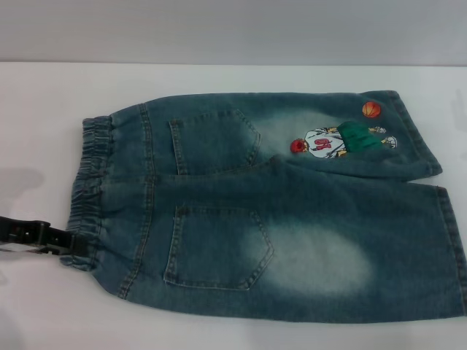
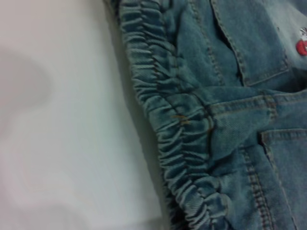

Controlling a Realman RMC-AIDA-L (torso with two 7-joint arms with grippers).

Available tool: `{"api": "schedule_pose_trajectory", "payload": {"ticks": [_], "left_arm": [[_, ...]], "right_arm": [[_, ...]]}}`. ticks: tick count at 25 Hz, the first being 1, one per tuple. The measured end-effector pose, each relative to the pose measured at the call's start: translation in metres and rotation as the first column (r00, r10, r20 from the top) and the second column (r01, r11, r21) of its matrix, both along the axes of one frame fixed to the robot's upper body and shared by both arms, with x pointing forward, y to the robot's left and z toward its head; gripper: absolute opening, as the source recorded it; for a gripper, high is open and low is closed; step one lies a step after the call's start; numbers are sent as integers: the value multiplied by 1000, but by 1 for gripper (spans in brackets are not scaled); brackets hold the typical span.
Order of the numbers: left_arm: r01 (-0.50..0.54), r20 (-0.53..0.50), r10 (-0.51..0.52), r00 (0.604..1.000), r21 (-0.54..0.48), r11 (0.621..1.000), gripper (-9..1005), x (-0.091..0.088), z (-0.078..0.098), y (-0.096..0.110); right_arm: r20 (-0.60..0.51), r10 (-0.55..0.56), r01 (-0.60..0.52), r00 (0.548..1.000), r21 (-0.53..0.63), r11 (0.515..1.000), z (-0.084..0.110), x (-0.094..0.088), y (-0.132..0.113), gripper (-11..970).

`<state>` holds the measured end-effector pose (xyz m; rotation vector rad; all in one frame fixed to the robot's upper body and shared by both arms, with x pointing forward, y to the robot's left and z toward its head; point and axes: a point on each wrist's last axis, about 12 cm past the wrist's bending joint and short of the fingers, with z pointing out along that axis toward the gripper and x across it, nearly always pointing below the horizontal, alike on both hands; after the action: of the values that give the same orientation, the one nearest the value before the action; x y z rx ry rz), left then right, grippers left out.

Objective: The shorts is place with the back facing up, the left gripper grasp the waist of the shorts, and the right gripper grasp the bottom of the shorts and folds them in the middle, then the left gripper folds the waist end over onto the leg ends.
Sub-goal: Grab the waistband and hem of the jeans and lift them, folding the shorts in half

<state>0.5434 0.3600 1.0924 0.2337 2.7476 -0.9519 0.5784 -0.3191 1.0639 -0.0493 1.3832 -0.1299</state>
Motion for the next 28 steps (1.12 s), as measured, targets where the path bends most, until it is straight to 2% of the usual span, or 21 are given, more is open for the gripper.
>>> {"api": "schedule_pose_trajectory", "payload": {"ticks": [3,8,14,19,23,26,28], "left_arm": [[1,2,-1,1000,5,1000,573,0,-1,0],[5,7,-5,1000,14,1000,332,2,0,-1],[5,15,-6,1000,18,1000,103,3,0,-1],[-7,33,6,999,20,1000,41,5,0,0],[-23,57,21,998,28,999,41,8,1,1],[-39,88,38,995,12,999,41,11,1,-1],[-54,111,55,992,-8,998,41,12,2,-1]], "right_arm": [[-1,-1,1,1000,0,1000,-1,-1,0,563],[-3,-2,2,1000,-1,1000,-1,-1,0,562],[-3,-6,6,1000,-5,1000,-1,-1,-2,562],[-1,-5,5,1000,-3,1000,0,-1,-1,562],[3,-7,7,1000,19,1000,0,0,-2,561],[26,-4,2,1000,113,994,3,1,-4,562],[54,15,-26,998,220,975,7,1,-10,563]]}}
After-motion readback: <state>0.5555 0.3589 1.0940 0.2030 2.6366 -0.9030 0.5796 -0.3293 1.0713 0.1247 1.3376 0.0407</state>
